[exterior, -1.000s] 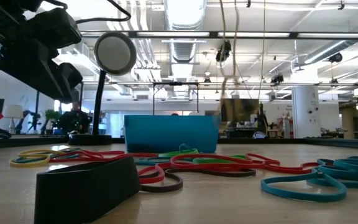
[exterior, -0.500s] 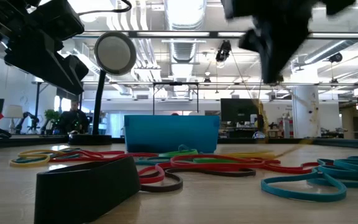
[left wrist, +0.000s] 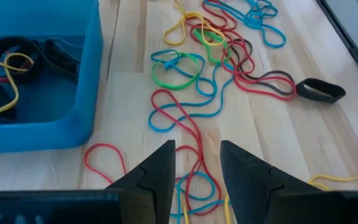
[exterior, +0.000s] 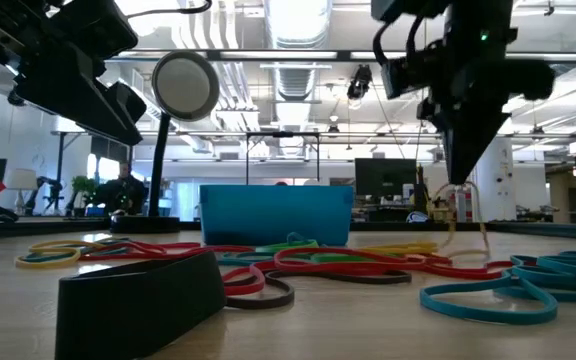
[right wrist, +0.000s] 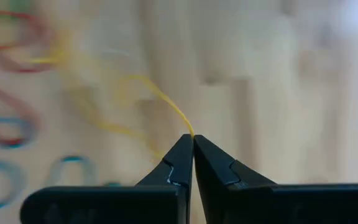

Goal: Pick and place rubber bands into bin
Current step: Put the yellow rubber band into the blue bin

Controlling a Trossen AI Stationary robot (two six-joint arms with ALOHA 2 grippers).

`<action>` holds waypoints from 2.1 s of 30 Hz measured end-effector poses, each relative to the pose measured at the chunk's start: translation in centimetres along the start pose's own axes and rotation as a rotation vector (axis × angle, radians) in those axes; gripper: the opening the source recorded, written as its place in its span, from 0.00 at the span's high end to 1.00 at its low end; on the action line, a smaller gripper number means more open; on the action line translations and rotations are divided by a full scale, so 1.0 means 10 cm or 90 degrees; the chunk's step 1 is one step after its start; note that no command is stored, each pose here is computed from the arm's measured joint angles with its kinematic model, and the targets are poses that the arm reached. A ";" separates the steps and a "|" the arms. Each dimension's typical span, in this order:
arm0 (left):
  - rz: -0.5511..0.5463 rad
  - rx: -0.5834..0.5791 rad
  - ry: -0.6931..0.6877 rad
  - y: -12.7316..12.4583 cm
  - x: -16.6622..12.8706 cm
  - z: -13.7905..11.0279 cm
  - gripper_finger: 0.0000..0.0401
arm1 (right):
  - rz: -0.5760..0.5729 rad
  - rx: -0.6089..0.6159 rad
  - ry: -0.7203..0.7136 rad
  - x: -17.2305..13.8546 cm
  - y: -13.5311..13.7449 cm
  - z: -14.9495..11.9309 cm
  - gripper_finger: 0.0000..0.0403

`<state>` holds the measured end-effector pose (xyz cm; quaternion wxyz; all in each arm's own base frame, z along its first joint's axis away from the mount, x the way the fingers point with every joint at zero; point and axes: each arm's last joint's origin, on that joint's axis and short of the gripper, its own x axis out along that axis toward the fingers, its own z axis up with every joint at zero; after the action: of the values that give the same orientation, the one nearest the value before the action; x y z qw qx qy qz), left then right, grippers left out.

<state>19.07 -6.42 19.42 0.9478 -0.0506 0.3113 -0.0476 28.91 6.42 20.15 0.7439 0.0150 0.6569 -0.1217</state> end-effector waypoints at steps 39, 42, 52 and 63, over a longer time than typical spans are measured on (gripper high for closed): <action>0.026 0.000 -0.002 0.01 0.00 -0.01 0.72 | 0.264 -0.143 -0.276 0.37 0.39 0.00 0.70; 0.026 0.000 -0.002 0.01 0.00 -0.01 0.72 | 0.267 -0.143 -0.281 0.41 0.40 -0.03 0.72; 0.029 0.000 -0.002 0.02 0.00 -0.01 0.72 | 0.281 -0.139 -0.291 0.54 0.46 -0.04 0.76; 0.029 0.000 0.000 0.02 0.00 -0.02 0.72 | 0.271 -0.150 -0.271 0.65 0.50 0.00 0.78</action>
<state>19.00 -6.26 19.24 0.9486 -0.0438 0.3124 -0.0257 30.57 10.26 13.08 0.8699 0.0401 0.4785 0.1126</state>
